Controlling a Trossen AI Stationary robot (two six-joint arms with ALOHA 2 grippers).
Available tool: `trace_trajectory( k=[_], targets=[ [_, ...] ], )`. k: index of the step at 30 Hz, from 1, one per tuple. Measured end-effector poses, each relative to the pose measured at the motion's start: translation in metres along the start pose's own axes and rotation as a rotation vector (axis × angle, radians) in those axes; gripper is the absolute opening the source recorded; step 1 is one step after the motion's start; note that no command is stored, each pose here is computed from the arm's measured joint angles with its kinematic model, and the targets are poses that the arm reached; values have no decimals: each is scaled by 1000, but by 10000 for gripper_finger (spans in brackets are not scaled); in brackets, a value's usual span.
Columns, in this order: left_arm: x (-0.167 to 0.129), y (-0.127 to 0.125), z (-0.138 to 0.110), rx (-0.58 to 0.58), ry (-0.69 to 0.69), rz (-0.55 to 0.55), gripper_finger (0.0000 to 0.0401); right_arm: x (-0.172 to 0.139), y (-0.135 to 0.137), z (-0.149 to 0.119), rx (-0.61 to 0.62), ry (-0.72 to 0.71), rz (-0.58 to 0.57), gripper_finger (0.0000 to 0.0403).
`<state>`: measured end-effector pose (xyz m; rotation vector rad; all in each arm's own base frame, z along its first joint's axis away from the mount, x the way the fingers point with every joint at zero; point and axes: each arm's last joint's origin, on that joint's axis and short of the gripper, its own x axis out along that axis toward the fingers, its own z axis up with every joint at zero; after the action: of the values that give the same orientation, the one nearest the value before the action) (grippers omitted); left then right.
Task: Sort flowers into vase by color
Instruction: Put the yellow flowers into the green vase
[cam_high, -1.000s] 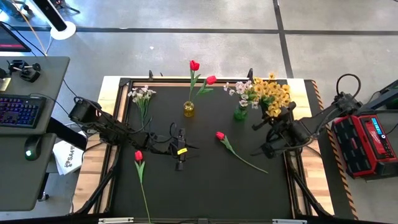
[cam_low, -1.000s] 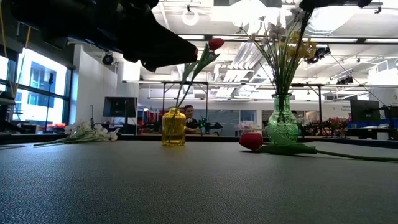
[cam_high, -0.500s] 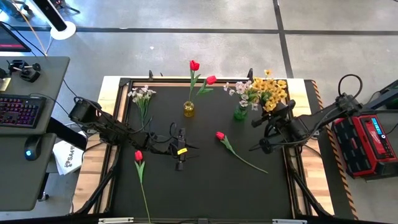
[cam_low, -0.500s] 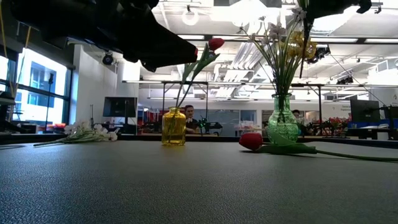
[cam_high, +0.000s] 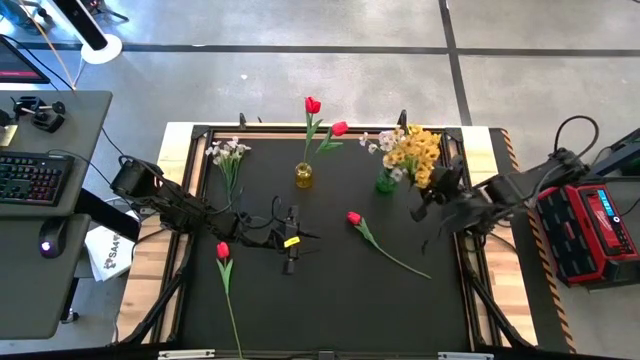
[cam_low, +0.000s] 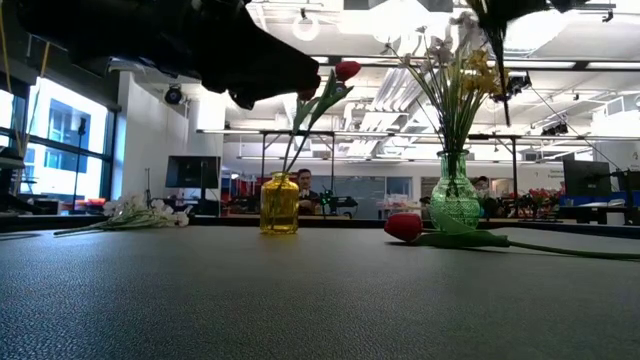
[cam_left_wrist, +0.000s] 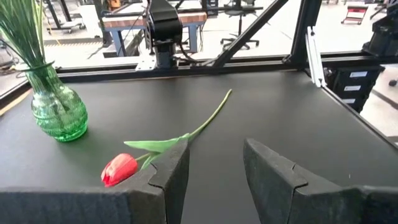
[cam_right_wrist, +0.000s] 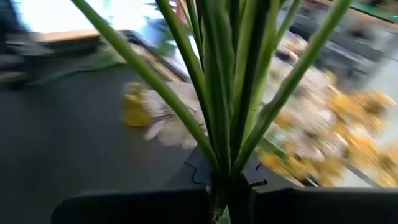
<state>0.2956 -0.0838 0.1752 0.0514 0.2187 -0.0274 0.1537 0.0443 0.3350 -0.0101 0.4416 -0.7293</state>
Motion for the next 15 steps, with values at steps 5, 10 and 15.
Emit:
trace_trajectory(
  k=[5, 10, 15],
  targets=[
    [0, 0, 0, -1, 0, 0, 139, -10, -13, 15, 5, -97, 62, 2],
    [0, 0, 0, -1, 0, 0, 139, -6, -23, 10, 37, -145, -44, 2],
    [0, 0, 0, -1, 1, 0, 139, 16, -22, -21, 79, -191, -110, 2]
  ],
)
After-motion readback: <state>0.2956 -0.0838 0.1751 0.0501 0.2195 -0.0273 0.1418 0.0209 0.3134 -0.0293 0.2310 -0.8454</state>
